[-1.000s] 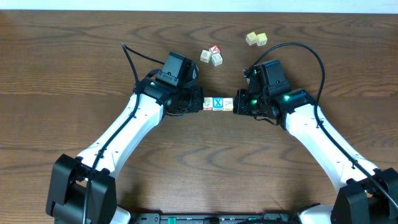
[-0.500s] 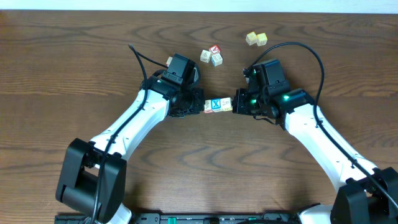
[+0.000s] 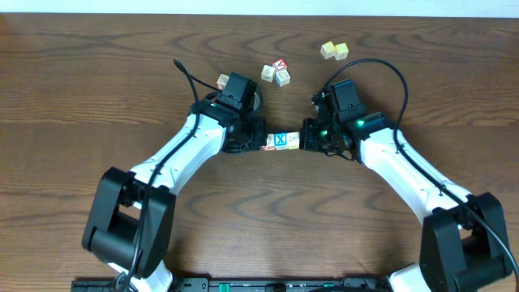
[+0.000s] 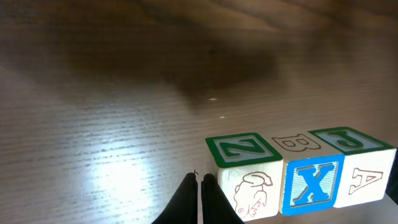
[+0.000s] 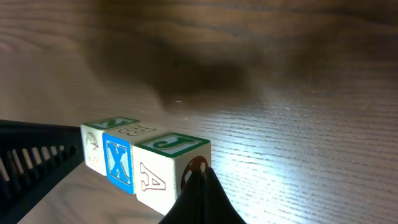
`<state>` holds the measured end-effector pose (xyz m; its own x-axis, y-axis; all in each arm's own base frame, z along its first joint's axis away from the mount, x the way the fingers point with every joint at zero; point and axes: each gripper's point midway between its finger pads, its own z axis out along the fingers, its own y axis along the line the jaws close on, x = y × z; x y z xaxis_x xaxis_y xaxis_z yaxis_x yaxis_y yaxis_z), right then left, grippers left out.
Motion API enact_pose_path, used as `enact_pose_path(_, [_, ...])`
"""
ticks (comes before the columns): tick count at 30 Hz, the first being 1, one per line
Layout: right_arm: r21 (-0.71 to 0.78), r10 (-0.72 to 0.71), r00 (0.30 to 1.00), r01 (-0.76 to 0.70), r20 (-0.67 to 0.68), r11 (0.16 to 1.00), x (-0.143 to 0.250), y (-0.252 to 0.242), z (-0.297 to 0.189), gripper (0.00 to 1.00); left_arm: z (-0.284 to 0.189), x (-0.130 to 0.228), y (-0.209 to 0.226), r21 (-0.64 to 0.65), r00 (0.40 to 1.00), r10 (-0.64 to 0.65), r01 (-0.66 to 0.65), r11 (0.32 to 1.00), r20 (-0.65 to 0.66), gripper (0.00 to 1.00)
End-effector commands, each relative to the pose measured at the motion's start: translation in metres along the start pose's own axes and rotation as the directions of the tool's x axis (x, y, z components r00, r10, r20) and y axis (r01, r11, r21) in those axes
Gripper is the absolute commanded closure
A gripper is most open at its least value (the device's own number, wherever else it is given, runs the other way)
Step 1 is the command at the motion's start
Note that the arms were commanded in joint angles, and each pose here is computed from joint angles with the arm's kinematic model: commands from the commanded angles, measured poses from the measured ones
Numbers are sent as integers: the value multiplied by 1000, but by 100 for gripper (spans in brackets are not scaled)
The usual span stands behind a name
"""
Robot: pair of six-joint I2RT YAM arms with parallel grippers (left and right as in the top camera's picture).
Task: Lift 3 blocks
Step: 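Release the row by pulling both grippers apart from its ends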
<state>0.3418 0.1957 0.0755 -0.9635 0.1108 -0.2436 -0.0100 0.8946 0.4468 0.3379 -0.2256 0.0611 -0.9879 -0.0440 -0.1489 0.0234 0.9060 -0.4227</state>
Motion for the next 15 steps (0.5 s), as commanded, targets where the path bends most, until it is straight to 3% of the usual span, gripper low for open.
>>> enact_pose_path(1, [-198, -62, 991, 38, -117, 979, 25, 54, 10, 99, 6, 25, -57, 190, 993, 82, -65, 980, -83, 93])
enact_pose_path(15, [-140, -36, 986, 13, -163, 990, 32, 34, 40, 99, 52, 37, -33, 130, 983, 40, -17, 991, -181, 93])
